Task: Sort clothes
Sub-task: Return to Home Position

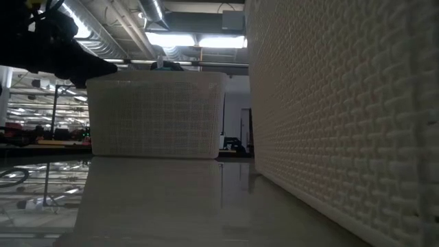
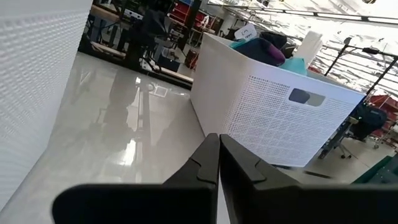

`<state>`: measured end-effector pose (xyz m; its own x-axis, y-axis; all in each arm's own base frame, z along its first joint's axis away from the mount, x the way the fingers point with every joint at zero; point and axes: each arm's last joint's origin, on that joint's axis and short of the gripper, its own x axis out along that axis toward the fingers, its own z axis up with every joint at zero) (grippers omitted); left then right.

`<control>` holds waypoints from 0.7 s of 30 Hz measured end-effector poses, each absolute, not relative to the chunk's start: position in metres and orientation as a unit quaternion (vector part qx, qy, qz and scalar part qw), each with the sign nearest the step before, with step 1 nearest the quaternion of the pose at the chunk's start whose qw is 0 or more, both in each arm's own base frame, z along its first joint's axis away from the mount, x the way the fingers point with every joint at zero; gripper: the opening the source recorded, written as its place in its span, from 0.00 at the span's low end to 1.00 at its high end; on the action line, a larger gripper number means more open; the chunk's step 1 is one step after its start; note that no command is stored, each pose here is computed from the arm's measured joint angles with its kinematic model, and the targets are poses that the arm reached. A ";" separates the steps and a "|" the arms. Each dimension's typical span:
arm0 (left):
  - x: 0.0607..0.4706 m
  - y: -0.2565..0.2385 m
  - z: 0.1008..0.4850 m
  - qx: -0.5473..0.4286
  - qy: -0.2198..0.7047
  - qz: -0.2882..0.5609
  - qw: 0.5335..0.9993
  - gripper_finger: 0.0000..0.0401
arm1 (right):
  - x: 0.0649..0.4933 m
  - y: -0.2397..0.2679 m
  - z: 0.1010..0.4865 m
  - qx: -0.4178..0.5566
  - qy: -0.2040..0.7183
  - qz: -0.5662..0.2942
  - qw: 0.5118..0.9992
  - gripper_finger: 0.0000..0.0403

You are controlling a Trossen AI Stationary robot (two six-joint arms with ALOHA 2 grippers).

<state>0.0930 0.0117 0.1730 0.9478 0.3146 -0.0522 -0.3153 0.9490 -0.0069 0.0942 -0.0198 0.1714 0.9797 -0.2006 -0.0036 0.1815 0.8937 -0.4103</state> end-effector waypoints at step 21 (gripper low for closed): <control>0.093 0.012 0.173 -0.008 0.026 0.160 0.987 0.03 | 0.094 -0.020 0.171 -0.209 0.022 -0.102 0.972 0.04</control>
